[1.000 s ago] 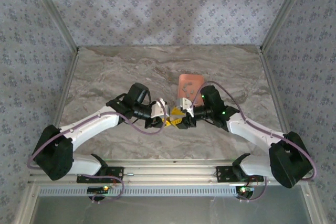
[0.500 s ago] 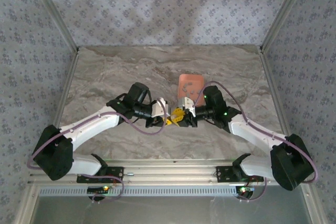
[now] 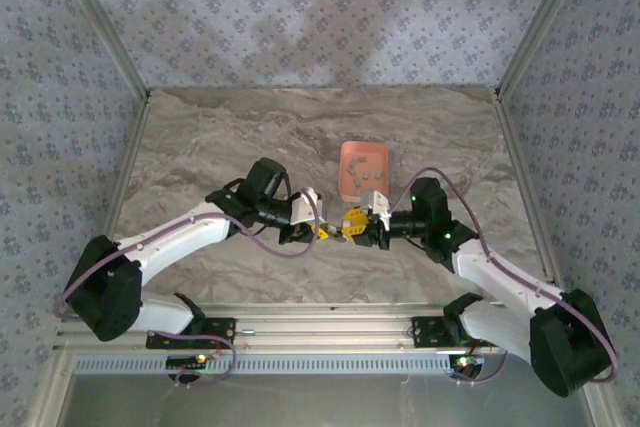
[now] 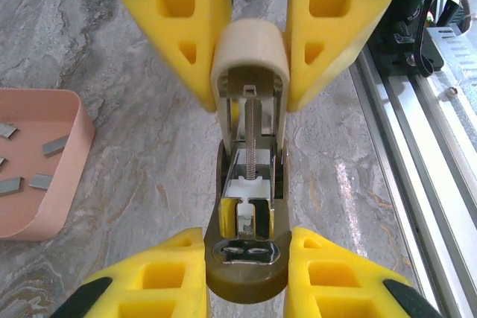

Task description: Load the staples into the stapler

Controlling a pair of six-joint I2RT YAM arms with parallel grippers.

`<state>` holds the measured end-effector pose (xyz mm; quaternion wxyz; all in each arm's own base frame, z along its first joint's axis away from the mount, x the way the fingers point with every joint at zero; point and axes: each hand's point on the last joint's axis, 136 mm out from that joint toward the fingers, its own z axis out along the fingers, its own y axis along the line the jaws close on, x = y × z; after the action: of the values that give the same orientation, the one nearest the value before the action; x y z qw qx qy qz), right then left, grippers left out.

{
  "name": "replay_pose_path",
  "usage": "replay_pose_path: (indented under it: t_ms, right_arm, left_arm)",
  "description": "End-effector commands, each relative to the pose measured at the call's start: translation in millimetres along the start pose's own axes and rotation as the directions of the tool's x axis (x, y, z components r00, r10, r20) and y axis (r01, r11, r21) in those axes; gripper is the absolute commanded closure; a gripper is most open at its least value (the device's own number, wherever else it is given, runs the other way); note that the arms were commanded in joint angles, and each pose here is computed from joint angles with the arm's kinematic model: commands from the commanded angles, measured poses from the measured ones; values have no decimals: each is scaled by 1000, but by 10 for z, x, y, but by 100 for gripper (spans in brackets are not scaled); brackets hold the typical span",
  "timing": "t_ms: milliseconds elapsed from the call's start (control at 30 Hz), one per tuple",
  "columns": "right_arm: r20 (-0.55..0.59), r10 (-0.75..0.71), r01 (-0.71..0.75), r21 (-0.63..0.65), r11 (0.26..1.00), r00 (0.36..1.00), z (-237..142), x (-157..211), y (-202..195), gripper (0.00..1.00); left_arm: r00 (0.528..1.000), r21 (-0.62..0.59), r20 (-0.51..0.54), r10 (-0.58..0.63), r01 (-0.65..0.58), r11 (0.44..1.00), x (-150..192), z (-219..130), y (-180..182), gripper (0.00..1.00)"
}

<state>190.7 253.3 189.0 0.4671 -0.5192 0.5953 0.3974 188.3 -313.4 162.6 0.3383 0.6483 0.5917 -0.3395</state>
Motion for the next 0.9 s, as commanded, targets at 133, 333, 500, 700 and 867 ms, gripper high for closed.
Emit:
replay_pose_path:
  t_ms: [133,333,500,700,867]
  right_arm:
    - [8,193,-189,235,953,981,-245,365,-178,67]
    - [75,261,-271,290,918,962,-328,307,-185,53]
    - [58,268,-271,349,897,962,-244,123,-252,36]
    - [24,293,-283,342,896,956,64,-71,-233,27]
    - [72,330,-334,357,872,941,240,-203,-352,25]
  left_arm:
    - [1000,-20,-2,-25,25,999,36,-66,45,96]
    - [1000,-33,4,-23,23,999,6,-95,71,96]
    - [1000,-31,1,-29,29,999,9,-83,83,96]
    - [1000,-33,-1,-28,28,999,0,-88,89,96]
    - [1000,-31,0,-30,30,999,-3,-86,89,96]
